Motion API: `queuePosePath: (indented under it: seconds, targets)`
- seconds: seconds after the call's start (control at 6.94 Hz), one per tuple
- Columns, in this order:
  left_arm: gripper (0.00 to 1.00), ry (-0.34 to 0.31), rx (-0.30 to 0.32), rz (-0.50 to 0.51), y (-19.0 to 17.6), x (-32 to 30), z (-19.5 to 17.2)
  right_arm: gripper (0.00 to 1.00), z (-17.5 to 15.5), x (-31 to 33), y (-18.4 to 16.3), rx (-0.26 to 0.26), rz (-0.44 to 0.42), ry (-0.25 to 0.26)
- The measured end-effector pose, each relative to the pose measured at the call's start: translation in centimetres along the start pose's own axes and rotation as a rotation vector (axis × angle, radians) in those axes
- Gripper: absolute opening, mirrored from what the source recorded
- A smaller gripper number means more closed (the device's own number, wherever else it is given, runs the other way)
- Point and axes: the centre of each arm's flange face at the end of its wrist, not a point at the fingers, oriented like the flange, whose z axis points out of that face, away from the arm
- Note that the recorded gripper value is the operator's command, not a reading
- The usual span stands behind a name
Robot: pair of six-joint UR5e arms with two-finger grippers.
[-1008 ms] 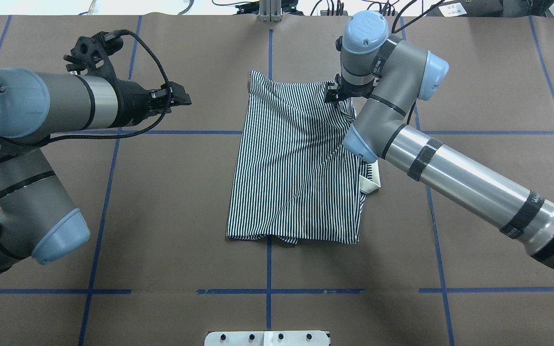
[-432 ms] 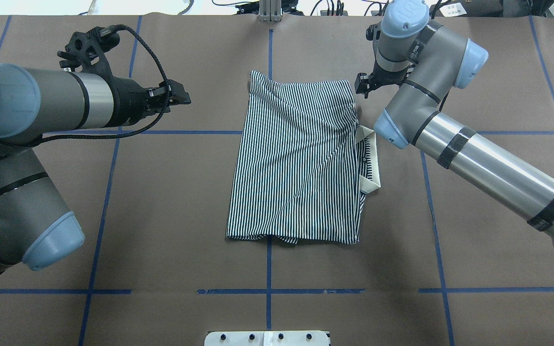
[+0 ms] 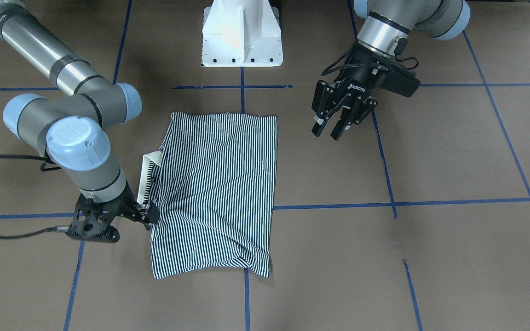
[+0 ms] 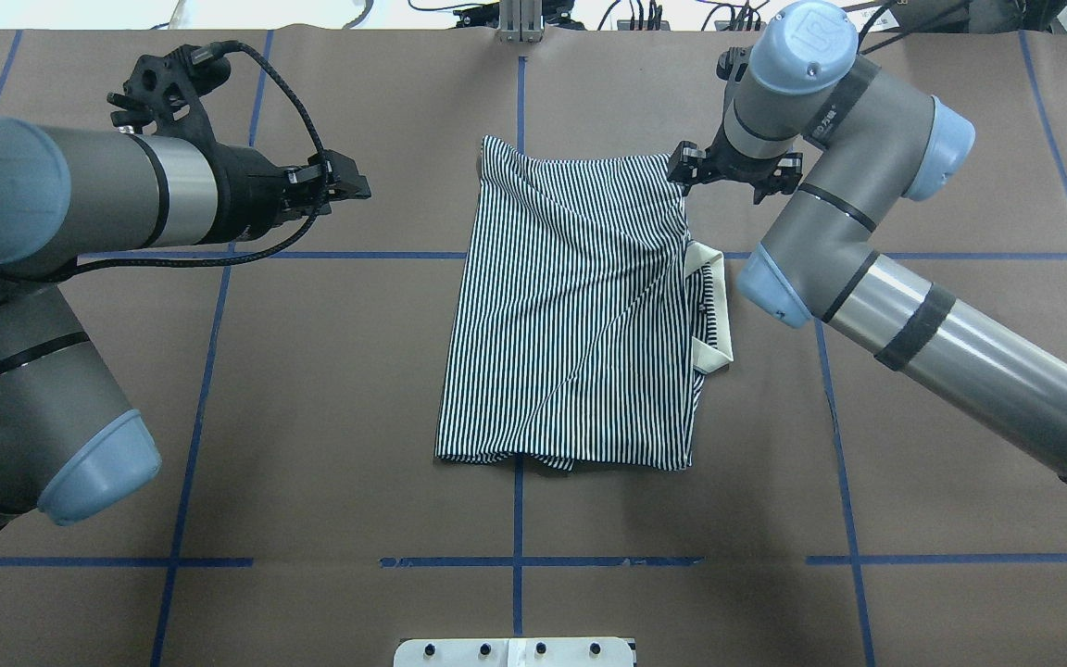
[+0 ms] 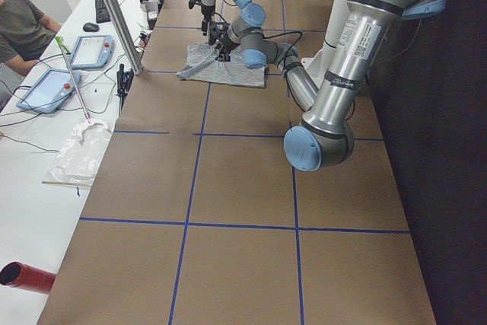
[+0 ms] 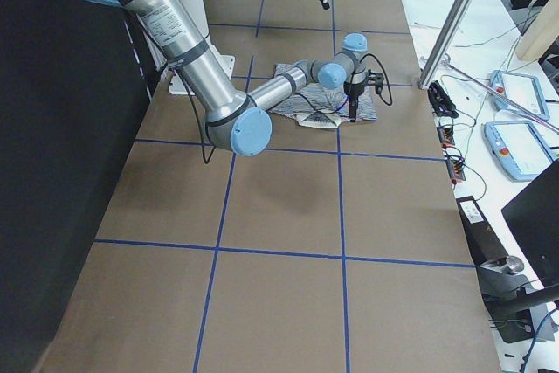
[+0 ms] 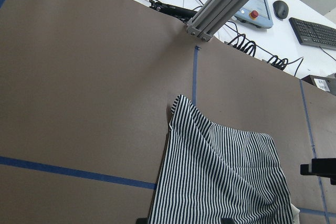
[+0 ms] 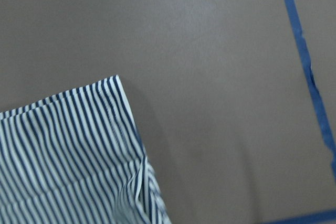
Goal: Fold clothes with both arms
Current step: 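Release and move the right gripper to the shirt edge nearest the robot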
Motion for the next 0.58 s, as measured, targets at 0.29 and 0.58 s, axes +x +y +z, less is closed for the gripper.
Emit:
queuePosePath:
  seconds: [0.29,0.58]
  targets:
    - [0.55,-0.011,-0.009,0.003,0.1,-0.3,0.5,0.96,-1.7,-1.0,9.4,0.012,0.254,-0.063]
    - [0.55,-0.026,-0.028,0.001,0.3,-0.6,1.0,0.92,-1.5,-0.9,18.7,0.044,0.411,-0.021]
